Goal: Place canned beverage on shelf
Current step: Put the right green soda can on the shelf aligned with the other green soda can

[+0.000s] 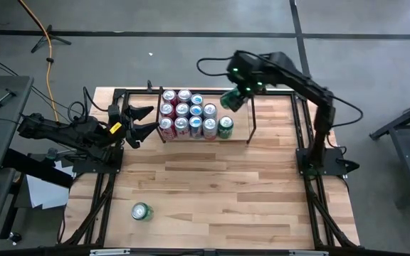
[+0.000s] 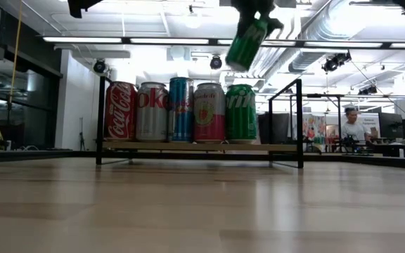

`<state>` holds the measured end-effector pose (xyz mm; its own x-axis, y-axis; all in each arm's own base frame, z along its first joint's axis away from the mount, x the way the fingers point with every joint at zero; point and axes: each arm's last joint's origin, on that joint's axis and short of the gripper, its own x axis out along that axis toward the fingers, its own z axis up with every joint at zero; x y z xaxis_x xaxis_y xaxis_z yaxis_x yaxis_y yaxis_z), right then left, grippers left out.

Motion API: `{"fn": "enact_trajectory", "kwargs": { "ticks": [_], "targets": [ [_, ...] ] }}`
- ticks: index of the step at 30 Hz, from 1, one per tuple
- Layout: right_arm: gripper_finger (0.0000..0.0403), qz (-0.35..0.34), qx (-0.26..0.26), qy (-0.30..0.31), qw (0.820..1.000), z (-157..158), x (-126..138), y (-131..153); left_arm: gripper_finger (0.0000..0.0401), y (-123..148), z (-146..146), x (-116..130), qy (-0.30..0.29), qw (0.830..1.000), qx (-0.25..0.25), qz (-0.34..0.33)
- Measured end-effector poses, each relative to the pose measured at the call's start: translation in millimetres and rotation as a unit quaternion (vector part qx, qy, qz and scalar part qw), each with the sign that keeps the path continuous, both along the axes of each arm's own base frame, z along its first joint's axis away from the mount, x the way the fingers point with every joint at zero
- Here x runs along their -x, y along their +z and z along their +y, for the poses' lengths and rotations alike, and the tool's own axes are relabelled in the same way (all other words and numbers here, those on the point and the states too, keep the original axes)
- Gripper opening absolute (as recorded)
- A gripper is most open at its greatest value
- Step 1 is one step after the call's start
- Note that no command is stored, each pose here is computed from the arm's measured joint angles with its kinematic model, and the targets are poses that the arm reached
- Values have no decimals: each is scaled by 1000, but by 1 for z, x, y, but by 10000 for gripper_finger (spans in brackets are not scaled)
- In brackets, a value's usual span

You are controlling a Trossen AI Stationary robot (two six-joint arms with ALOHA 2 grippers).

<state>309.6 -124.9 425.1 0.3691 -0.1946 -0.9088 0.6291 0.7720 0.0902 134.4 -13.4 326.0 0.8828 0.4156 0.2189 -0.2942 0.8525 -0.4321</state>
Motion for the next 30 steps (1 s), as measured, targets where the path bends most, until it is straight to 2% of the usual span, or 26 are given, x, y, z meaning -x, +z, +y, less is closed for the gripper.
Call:
{"fn": "enact_trajectory", "kwargs": {
  "ticks": [4,11,16,30],
  "targets": [
    [289,43,-10,-27,999,-28,-18,-29,365,0,0,0,0,1000,0,0],
    [289,81,-42,-94,991,-65,-30,-65,365,0,0,0,0,1000,0,0],
    [289,88,-77,-111,987,-73,-37,-81,365,0,0,0,0,1000,0,0],
    [290,131,-122,-122,976,-85,-60,-126,365,0,0,0,0,1000,0,0]
  ]
}}
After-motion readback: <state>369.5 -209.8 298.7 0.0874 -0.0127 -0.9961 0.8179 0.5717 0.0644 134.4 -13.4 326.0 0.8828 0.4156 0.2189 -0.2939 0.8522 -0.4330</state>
